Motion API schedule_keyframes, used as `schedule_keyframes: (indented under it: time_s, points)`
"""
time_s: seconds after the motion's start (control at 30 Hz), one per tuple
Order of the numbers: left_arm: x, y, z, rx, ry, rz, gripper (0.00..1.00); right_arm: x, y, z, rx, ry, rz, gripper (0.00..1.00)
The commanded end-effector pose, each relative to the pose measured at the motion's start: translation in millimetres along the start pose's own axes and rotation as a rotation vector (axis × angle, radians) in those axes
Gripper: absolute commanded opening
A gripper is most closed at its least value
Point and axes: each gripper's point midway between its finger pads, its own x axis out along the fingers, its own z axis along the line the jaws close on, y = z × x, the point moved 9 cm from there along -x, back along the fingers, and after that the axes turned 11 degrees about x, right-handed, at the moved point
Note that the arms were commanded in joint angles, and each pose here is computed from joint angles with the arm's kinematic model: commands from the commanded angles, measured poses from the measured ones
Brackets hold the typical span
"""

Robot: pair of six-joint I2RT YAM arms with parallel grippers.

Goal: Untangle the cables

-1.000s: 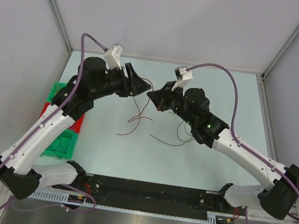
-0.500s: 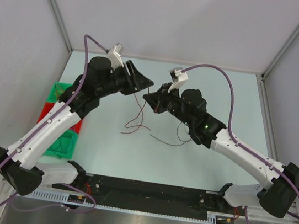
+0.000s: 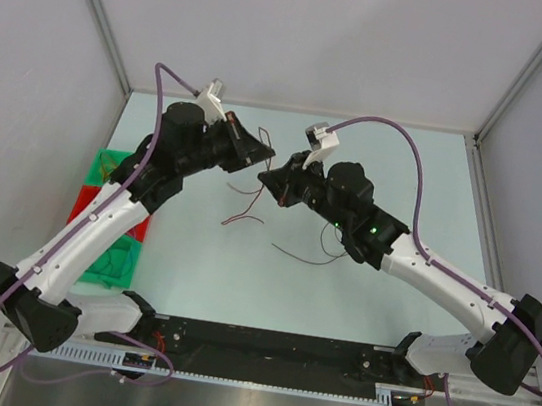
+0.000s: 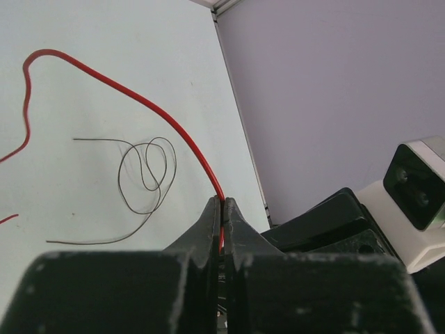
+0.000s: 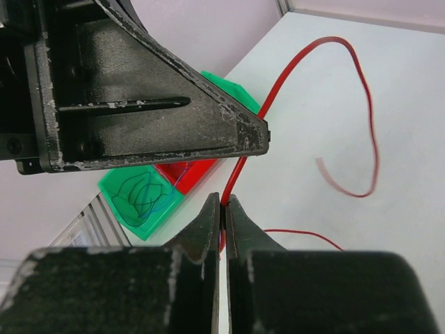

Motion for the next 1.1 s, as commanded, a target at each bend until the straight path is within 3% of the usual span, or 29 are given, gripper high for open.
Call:
schedule_keyframes:
  time_s: [0.0,0.03,0.07,0.17,0.57,1.07]
  points:
    - [1.6,-5.4,-3.3,0.02,0.017,-0.025,0.0,-5.1,-10.9,15.0,-0.024,-0.054,-0.038,0.11]
    - [0.5,-6.2,-3.3,0.023,0.011,-0.031,0.0,-6.1,-10.5,13.2,-0.02,-0.034,-0.038,0.21]
    - [-0.7,-7.1,-3.1,0.04,0.005,-0.034,0.01,-6.7,-10.0,12.2,-0.021,-0.026,-0.034,0.42]
    - [-8.7,-17.9,-3.3,0.087,-0.052,-0.07,0.0,-13.5,-12.8,6.6,-0.024,0.048,-0.053,0.59]
    - [-43.6,-69.5,16.8,0.143,-0.235,-0.216,0.0,-57.3,-19.8,-19.6,-0.039,0.224,-0.096,0.65]
    - [-75.5,-112.5,68.4,0.114,-0.335,-0.334,0.0,-85.8,48.9,-74.7,0.023,0.394,0.043,0.58]
